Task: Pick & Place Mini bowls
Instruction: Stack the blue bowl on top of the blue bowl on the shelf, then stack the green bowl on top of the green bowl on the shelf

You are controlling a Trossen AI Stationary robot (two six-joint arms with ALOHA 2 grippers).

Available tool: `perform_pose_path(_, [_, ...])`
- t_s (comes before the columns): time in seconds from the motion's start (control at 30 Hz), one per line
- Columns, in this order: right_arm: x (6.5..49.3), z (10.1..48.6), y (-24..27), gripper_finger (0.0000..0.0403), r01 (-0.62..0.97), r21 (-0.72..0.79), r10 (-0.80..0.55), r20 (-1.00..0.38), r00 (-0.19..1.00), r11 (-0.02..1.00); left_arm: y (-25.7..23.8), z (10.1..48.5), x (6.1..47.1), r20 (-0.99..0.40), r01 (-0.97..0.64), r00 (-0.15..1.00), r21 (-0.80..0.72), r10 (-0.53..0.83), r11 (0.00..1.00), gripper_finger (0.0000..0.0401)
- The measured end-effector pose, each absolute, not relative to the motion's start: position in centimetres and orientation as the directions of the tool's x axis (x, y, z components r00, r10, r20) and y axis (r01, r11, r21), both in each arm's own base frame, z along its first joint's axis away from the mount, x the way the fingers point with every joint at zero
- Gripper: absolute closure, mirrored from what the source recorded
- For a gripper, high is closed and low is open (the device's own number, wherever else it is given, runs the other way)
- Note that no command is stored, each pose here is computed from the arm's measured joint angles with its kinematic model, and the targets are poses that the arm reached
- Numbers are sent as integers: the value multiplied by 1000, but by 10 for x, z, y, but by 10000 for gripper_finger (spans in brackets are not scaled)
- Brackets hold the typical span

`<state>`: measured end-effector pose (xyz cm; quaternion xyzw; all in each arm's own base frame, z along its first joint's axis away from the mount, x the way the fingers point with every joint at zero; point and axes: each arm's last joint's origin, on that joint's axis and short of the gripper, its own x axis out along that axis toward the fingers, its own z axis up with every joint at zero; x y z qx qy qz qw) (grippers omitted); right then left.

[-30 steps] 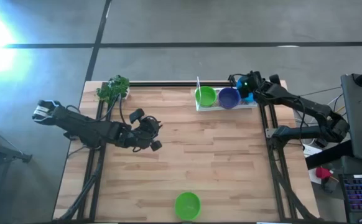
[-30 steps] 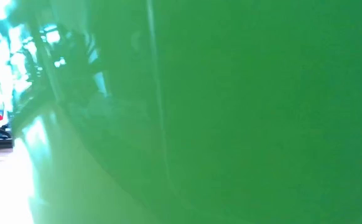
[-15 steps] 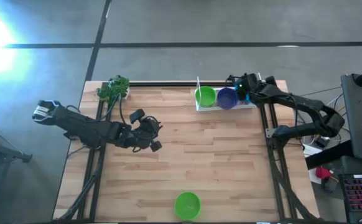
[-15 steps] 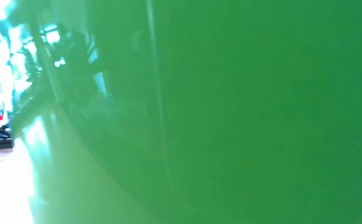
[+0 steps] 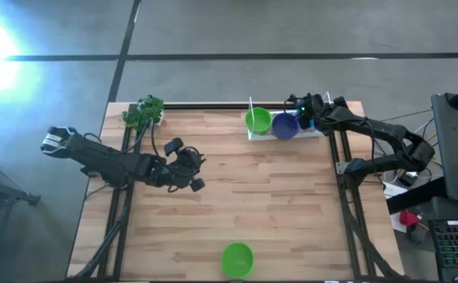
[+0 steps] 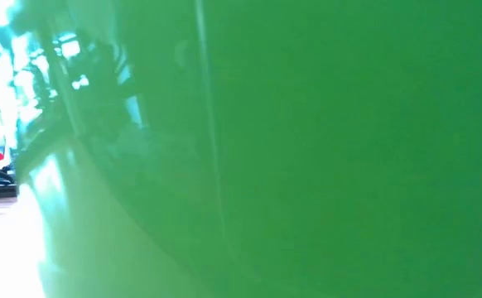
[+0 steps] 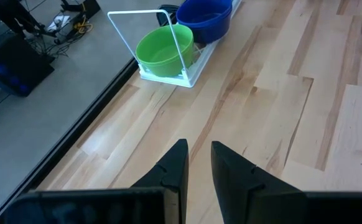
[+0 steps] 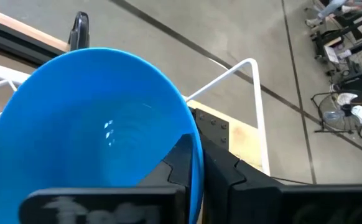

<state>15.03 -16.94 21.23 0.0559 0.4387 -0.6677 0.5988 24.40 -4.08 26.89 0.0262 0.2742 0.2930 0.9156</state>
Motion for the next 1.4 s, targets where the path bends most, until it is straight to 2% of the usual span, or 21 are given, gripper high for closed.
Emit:
perform_pose_path(0.43, [148,215,-169,284,815,-573,-770,-556,-313,82,-41,269,244,-487,-523,678,206,550,827,337])
perform_pose_path(0.63, [146,222,-167,266,833,-545,-776,-567,-278,100,-41,269,244,-487,-523,678,206,550,827,337])
perform_pose_path(0.77, [147,230,-164,264,867,-475,-773,-603,-198,148,-41,269,244,-487,-523,678,206,550,827,337])
perform_pose_path(0.93, [149,246,-159,282,881,-324,-723,-691,29,345,-41,269,244,-487,-523,678,206,550,827,337])
perform_pose_path(1.1, [153,258,-148,336,826,-125,-597,-750,284,549,-41,269,244,-487,-511,678,226,550,829,337])
perform_pose_path(1.23, [157,261,-133,386,762,-100,-541,-763,353,639,-42,268,244,-508,-429,693,280,512,859,337])
perform_pose_path(1.4, [168,263,-105,393,655,-106,-474,-777,414,748,-46,267,246,-572,-214,738,303,357,929,337])
